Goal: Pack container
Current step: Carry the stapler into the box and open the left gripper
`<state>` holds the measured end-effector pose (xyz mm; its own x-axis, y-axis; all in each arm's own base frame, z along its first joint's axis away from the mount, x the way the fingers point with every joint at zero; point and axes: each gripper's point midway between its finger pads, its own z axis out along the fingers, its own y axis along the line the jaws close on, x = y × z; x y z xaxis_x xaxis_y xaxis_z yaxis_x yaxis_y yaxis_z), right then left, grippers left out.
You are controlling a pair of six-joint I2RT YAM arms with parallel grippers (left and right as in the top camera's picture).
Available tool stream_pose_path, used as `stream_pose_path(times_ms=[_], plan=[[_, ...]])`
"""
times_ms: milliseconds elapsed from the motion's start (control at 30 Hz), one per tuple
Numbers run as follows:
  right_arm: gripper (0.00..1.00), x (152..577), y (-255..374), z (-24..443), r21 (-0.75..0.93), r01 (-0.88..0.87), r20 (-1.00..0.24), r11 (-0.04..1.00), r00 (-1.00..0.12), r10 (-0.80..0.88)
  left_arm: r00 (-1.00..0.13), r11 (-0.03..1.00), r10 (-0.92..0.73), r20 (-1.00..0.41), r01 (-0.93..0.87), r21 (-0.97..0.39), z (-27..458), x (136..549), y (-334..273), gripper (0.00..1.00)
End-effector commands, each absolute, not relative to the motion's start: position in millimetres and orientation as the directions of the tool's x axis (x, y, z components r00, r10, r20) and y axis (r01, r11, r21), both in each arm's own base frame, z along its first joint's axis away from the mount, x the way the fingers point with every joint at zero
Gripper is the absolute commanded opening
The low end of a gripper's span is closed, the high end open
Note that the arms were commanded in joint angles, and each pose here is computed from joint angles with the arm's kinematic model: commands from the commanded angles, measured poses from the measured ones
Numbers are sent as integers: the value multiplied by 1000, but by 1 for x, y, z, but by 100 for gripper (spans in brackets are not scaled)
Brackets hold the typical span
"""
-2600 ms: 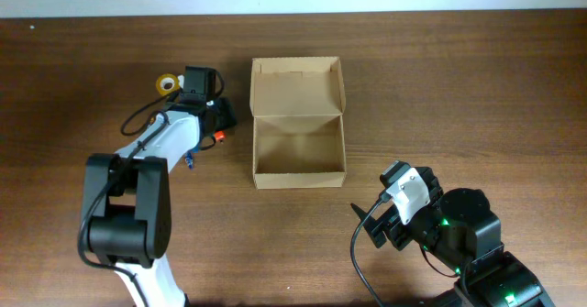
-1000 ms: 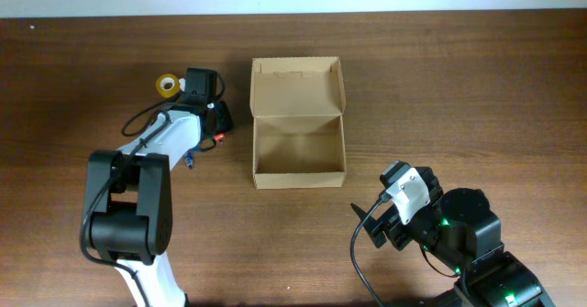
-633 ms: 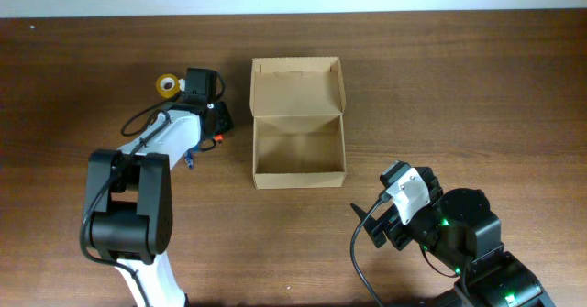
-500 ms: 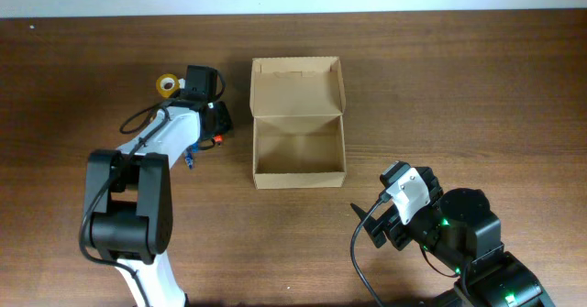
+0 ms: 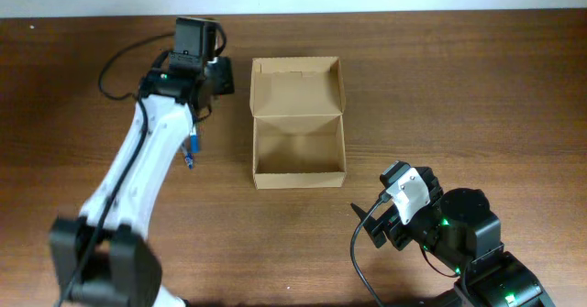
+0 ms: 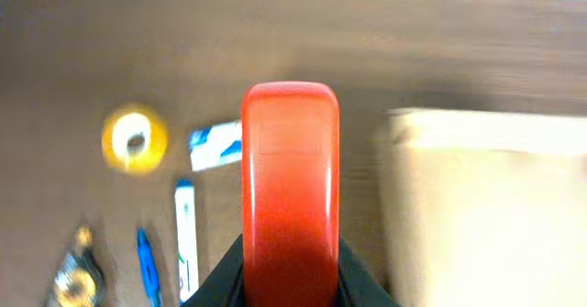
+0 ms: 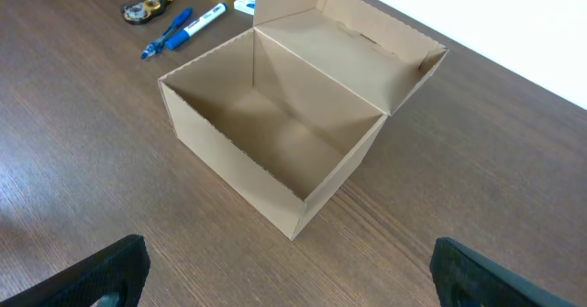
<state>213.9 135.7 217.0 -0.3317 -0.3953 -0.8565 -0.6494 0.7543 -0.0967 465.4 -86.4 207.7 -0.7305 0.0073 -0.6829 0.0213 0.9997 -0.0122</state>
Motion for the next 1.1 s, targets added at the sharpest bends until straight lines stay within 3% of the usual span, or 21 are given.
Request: stream_pose_path(times_ms=[0,267,600,900,1067], plan=[[99,214,136,215,-104,-651,-854,752,-329,-403,-616,948,279,-737,301,107,253,446,-126,2],[99,214,136,215,-104,-651,-854,752,-329,-403,-406,647,655,-637,736,197,233,395,-200,2],[99,214,136,215,-104,-651,-854,752,-329,-403,-228,336,851,-474,929,156,159,368,-234,2],[99,214,136,215,-104,-651,-854,752,-329,-403,-138,171,918,-372,984,56,101,352,-238,2],[99,214,136,215,-104,-651,-854,752,-329,-403,-151,156,924,-351,988,-16,78,346,-240,2]])
